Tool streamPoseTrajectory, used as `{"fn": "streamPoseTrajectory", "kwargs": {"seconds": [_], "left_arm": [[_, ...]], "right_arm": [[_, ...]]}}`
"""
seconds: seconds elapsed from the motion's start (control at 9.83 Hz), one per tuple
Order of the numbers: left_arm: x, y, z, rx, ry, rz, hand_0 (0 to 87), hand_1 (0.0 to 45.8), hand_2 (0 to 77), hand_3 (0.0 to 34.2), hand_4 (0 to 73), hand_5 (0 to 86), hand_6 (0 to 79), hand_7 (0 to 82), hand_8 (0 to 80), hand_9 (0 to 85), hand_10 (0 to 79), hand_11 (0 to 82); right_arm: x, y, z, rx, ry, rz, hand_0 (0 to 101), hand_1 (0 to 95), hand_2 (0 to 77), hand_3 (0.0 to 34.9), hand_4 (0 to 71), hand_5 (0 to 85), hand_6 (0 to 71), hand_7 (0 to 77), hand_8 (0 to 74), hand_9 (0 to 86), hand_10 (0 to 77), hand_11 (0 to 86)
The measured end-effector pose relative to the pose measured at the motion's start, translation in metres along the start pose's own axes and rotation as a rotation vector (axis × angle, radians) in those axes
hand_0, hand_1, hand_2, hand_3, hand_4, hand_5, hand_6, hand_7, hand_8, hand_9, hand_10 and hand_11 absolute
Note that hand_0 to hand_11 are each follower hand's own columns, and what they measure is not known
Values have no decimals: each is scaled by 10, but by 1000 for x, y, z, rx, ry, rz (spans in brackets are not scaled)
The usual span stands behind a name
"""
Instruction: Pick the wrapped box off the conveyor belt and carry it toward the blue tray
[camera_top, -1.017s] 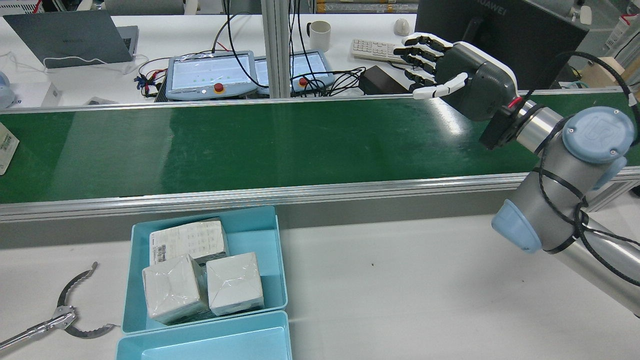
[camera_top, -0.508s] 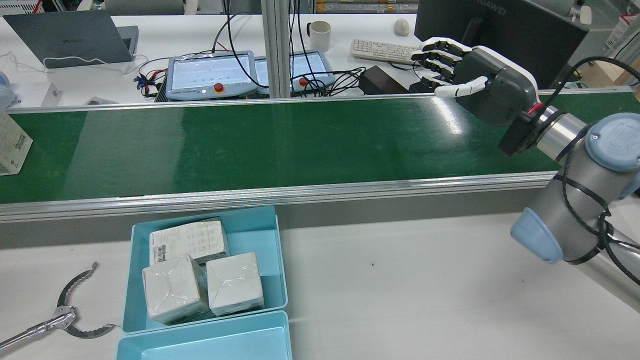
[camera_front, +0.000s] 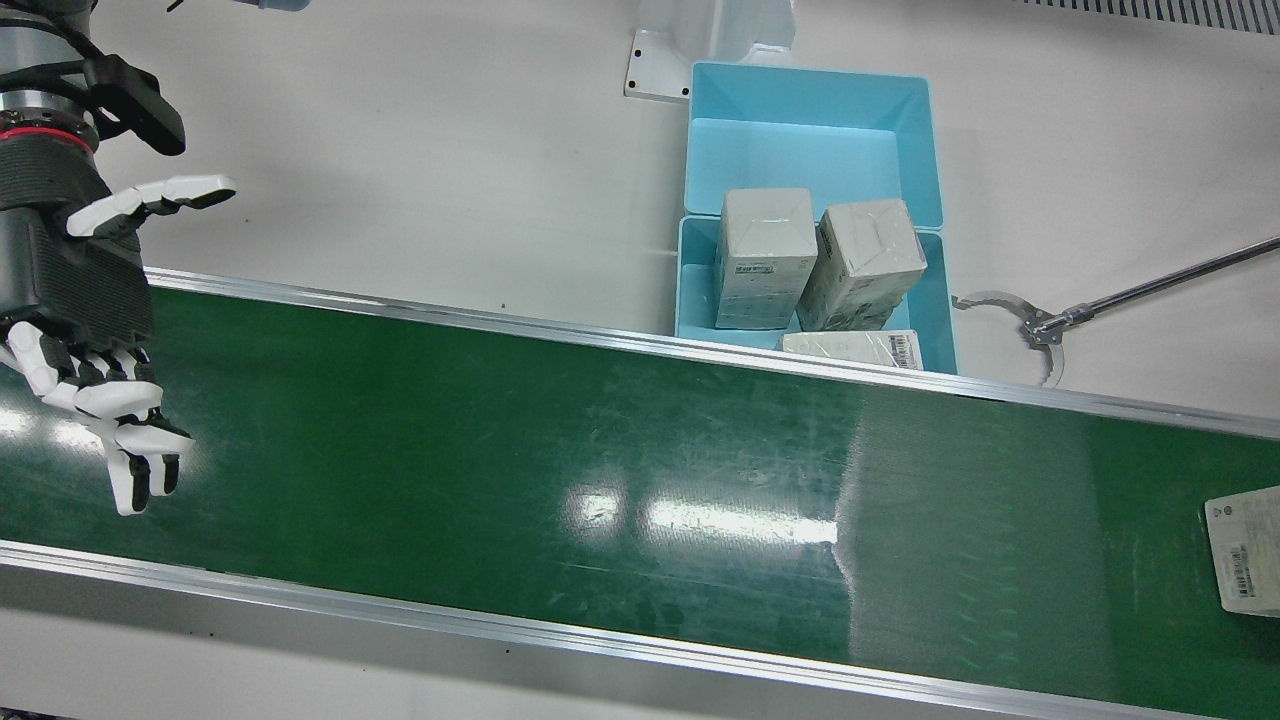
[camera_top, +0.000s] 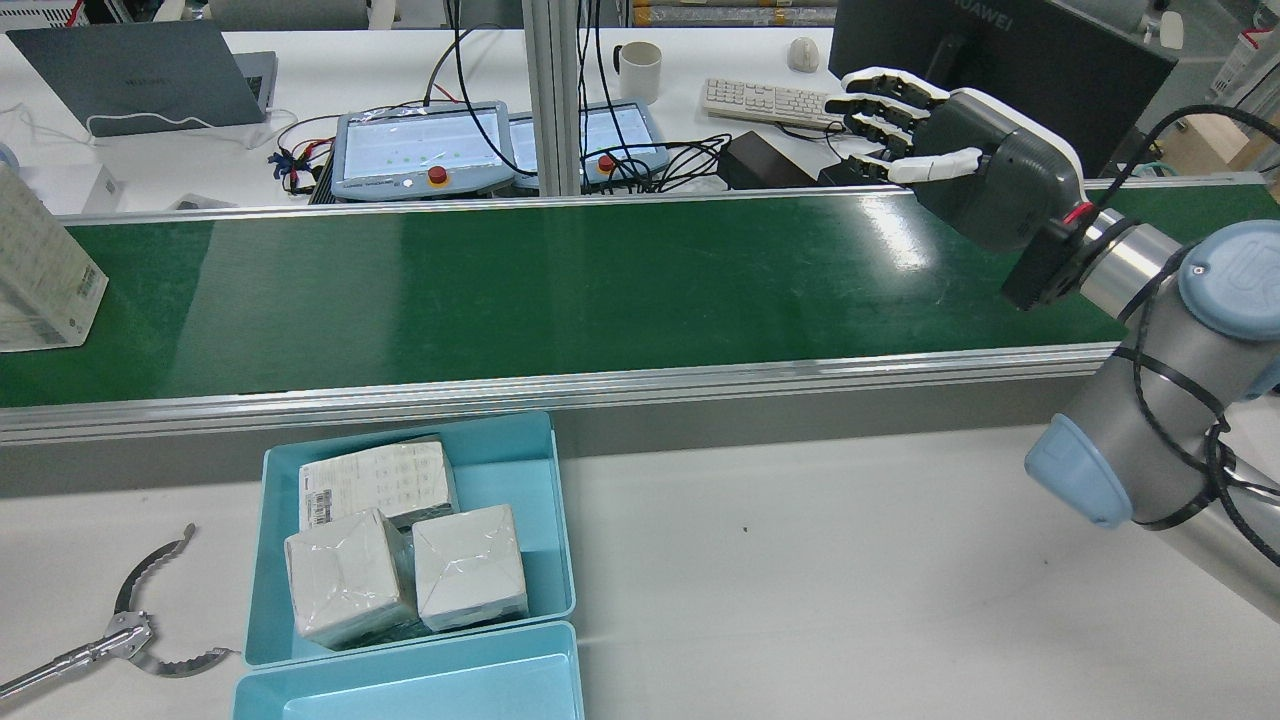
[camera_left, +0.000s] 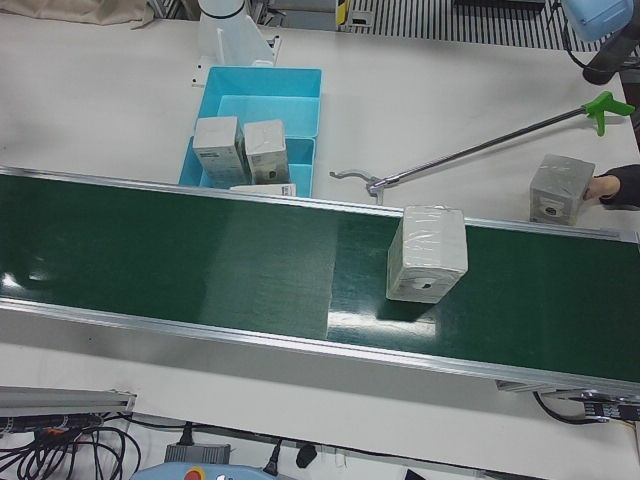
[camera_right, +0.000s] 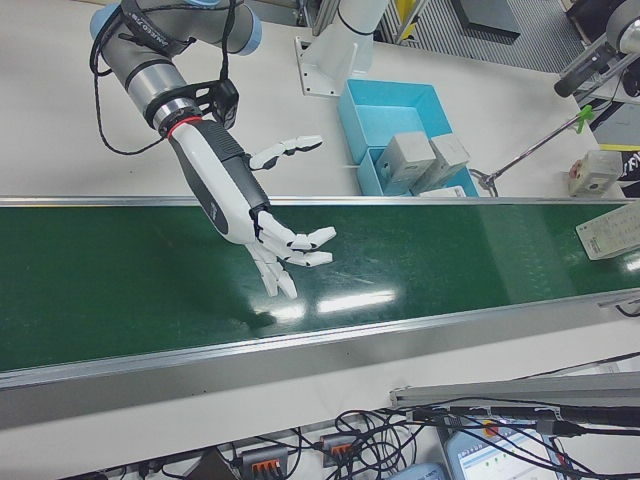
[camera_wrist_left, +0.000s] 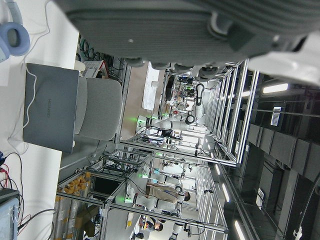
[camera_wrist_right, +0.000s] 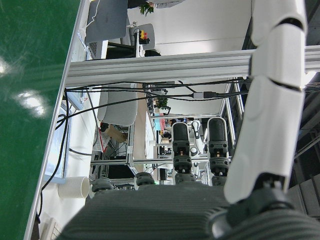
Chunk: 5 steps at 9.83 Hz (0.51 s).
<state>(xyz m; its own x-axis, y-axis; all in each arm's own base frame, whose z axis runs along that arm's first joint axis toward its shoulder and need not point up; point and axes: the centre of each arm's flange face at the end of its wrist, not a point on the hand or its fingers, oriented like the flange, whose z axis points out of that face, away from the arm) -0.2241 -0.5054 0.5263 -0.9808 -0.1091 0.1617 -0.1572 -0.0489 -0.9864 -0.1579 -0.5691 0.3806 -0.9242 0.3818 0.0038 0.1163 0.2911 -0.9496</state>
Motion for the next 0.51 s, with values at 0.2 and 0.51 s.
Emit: {"fn": "streamPoseTrajectory", "kwargs": {"seconds": [0.2,0.51], "left_arm": [[0,0,0,0,0,0,0,0,11,0,0,11,0,0,0,0,5,0],[0,0,0,0,0,0,0,0,5,0,0,11,0,0,0,0,5,0]], "right_arm": [[1,1,1,-4,1,4,465,142,164,211,115,333,33,245,0,38,0,11],[2,1,2,-4,1,6,467,142,180,219,104,333,33,245,0,49,0,11]]}}
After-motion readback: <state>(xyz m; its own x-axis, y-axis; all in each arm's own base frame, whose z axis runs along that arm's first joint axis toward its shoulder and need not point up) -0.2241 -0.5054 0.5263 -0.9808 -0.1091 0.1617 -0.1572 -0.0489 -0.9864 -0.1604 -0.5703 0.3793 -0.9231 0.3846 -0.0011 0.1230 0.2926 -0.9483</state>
